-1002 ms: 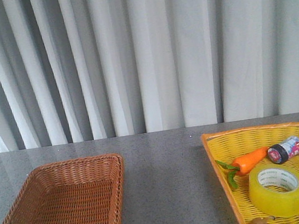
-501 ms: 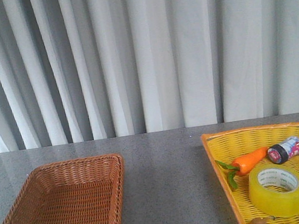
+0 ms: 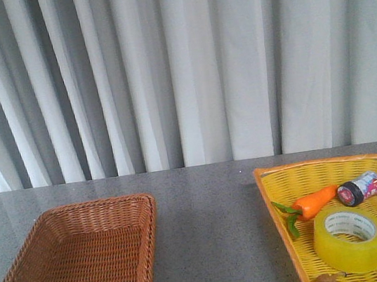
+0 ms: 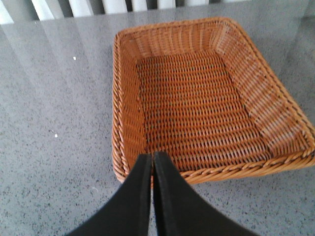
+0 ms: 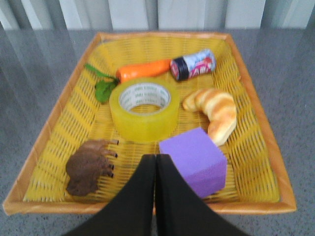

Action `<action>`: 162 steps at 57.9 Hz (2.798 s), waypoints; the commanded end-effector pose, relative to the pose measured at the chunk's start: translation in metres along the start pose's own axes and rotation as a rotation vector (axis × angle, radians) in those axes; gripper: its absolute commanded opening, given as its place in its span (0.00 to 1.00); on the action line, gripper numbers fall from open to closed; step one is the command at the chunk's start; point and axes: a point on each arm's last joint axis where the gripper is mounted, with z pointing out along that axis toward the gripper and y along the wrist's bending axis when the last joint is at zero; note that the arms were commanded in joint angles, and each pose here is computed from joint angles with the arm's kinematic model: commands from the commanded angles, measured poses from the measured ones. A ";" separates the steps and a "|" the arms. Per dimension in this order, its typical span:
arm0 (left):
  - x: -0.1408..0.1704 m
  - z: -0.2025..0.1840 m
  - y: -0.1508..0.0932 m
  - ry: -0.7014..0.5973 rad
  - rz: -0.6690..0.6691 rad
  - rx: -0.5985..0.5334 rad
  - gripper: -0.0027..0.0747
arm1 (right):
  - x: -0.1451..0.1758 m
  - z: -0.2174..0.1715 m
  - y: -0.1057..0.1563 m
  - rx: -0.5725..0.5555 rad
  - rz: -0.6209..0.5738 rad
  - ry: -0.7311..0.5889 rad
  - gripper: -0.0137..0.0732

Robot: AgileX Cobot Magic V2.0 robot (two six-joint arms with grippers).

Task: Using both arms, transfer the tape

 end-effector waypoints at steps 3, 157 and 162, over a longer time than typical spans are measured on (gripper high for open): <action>-0.014 -0.001 0.000 -0.076 -0.011 0.004 0.03 | -0.013 0.005 0.000 0.004 -0.010 -0.049 0.15; -0.014 0.013 -0.059 -0.061 0.190 0.382 0.77 | -0.089 0.301 -0.006 0.087 -0.019 0.794 0.34; -0.014 0.013 -0.059 -0.061 0.190 0.382 0.77 | -0.092 0.298 -0.008 0.104 -0.044 0.786 0.31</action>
